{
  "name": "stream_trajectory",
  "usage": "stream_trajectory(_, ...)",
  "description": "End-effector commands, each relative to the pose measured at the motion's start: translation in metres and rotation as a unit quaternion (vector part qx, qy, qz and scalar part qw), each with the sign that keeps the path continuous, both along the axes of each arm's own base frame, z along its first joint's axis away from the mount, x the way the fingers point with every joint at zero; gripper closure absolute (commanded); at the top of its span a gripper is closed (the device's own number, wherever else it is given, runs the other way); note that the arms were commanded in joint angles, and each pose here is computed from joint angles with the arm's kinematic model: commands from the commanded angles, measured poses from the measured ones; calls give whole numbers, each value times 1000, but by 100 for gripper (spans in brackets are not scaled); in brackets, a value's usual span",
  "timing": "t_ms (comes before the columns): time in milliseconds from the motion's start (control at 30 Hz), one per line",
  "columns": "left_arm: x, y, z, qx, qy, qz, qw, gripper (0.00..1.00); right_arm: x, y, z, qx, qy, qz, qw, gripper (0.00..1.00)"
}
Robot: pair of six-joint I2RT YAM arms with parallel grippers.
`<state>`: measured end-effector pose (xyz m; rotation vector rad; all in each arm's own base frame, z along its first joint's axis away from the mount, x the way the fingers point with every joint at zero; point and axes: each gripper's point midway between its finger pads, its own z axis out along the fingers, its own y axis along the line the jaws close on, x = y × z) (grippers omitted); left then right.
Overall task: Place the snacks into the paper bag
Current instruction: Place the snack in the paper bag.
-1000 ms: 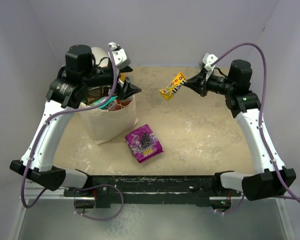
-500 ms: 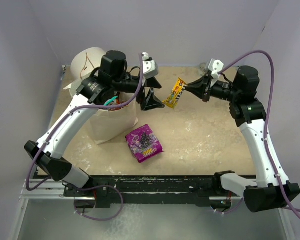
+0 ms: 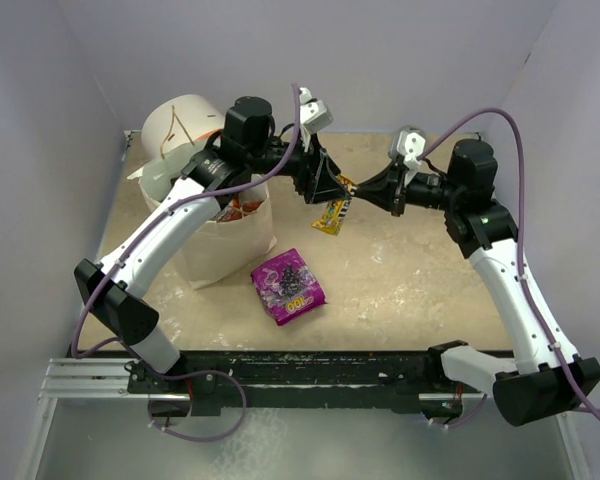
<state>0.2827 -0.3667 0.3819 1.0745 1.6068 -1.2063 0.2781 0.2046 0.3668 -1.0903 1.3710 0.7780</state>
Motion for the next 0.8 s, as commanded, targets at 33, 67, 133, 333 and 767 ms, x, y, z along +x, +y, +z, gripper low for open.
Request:
stream_trajectory(33,-5,-6,35,-49,10,-1,999,28,-2,6,3,0,-25,13,1000,100)
stream_trajectory(67,-5,-7,35,-51,13,0,999,30,-2,7,3,0,-25,14,1000,100)
stream_trajectory(133,-5,-7,31,-51,25,0,998,36,-2,8,1,-1,-24,15,1000,100)
stream_trajectory(333,-7,-8,27,-51,37,-2,998,49,-3,8,2,-1,-30,14,999,100)
stream_trajectory(767,-8,-4,17,-44,44,5,998,50,-3,7,7,1,-36,10,999,100)
